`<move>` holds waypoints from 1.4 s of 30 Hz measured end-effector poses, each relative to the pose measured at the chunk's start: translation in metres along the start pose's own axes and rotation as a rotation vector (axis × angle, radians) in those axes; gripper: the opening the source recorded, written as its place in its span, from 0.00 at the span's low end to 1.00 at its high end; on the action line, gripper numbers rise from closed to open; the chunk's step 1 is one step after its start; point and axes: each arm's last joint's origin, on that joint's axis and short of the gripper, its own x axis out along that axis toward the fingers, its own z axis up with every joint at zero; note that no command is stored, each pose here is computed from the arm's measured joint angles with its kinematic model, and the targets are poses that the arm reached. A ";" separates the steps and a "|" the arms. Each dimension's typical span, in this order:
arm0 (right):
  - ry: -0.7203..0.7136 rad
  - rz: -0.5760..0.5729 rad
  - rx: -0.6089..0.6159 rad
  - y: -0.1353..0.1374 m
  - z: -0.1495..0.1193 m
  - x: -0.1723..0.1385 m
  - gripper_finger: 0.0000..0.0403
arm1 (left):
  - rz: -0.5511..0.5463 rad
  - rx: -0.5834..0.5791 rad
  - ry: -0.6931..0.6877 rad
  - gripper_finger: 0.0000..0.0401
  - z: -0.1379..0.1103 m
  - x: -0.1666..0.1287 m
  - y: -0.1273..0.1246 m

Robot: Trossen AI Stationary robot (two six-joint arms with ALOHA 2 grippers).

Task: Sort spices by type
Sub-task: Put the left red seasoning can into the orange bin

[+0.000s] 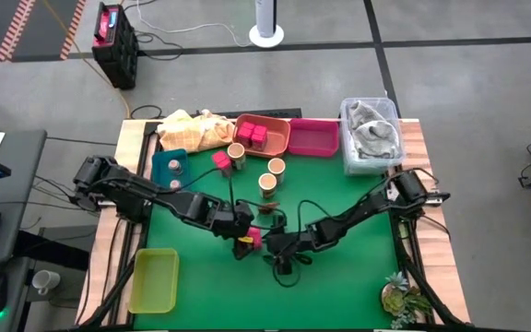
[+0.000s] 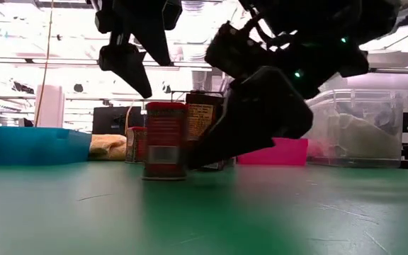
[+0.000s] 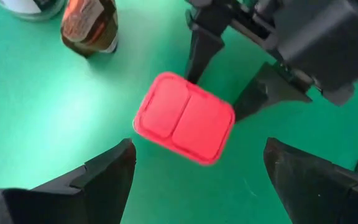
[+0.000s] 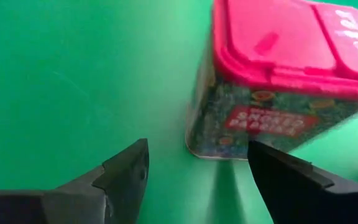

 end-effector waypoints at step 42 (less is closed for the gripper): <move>0.243 -0.237 -0.019 -0.013 -0.003 -0.042 0.75 | 0.105 -0.148 0.056 0.86 -0.006 0.029 0.006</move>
